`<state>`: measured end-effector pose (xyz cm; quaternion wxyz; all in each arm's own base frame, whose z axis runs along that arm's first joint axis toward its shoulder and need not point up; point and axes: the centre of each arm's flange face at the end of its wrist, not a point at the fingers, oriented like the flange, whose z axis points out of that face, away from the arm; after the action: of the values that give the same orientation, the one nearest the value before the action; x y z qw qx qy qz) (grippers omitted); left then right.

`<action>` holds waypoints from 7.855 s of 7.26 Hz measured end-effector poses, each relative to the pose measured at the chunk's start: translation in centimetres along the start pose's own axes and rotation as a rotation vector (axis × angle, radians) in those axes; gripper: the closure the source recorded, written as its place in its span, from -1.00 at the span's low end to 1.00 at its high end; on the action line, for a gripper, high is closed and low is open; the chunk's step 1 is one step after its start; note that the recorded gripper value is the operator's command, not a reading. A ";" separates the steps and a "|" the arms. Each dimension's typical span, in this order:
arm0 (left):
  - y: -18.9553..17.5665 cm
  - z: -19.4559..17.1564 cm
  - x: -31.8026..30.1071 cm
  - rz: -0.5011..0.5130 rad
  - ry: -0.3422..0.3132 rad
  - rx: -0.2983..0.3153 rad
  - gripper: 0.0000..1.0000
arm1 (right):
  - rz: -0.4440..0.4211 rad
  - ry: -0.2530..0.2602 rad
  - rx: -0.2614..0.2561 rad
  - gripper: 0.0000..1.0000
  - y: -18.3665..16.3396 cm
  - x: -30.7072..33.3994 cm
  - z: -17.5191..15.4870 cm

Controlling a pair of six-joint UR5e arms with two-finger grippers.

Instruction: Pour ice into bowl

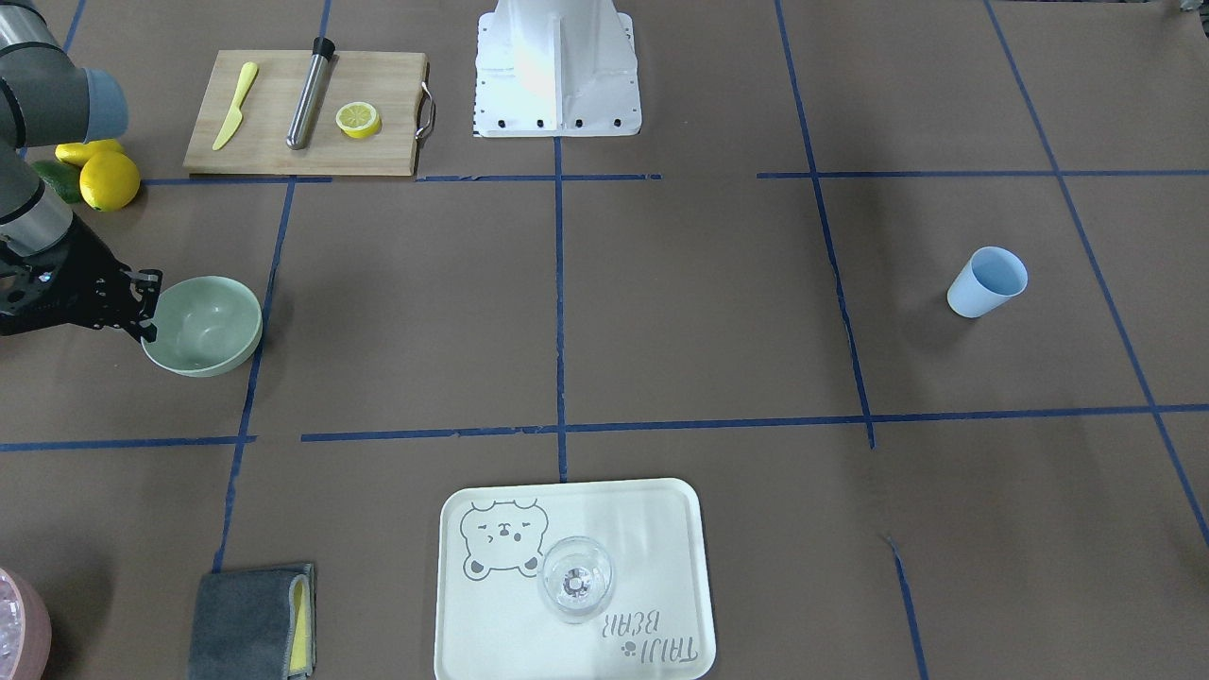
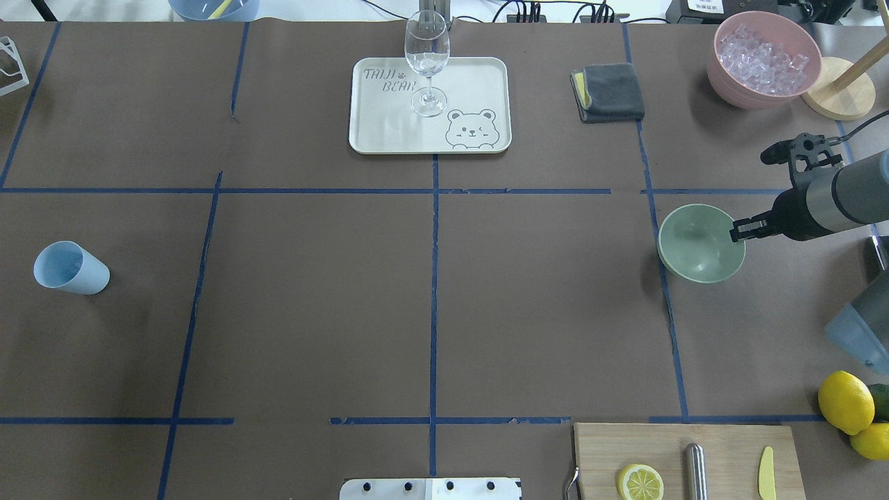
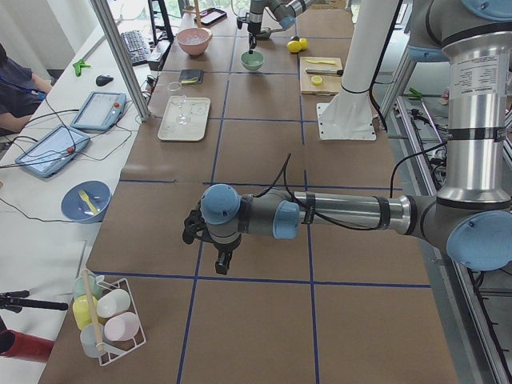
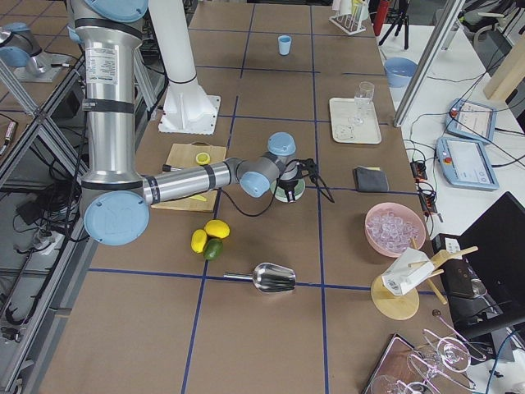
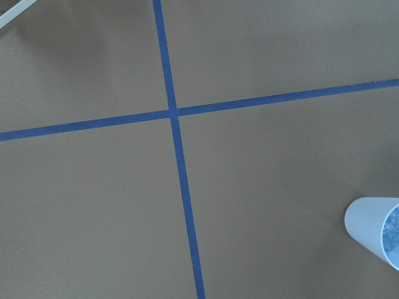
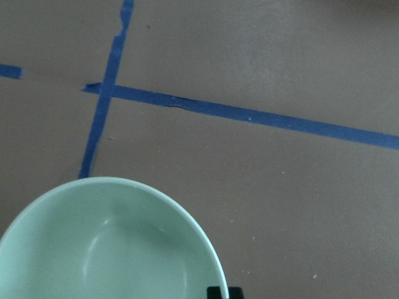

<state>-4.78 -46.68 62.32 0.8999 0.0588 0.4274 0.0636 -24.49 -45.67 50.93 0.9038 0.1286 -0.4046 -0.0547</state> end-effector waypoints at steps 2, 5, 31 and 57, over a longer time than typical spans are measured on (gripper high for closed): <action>0.0 0.0 0.0 0.001 0.000 0.001 -1.00 | 0.051 -0.094 0.056 1.00 -2.2 -5.2 -3.5; 0.0 -0.1 0.1 0.002 0.000 0.004 -1.00 | 0.195 -0.215 -0.015 1.00 -6.2 -19.3 -5.1; -3.7 -4.8 4.2 0.399 -0.202 0.474 -1.00 | -0.086 0.108 -0.191 -1.00 -6.9 28.4 -13.0; 15.2 28.4 23.2 0.041 -0.157 1.130 -0.95 | -0.003 0.115 -0.195 -1.00 -0.1 33.6 -13.1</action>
<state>30.82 -29.32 64.92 0.7565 0.5436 0.3255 -0.1620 7.68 -50.14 66.56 0.9335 0.0438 -0.3448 -0.0877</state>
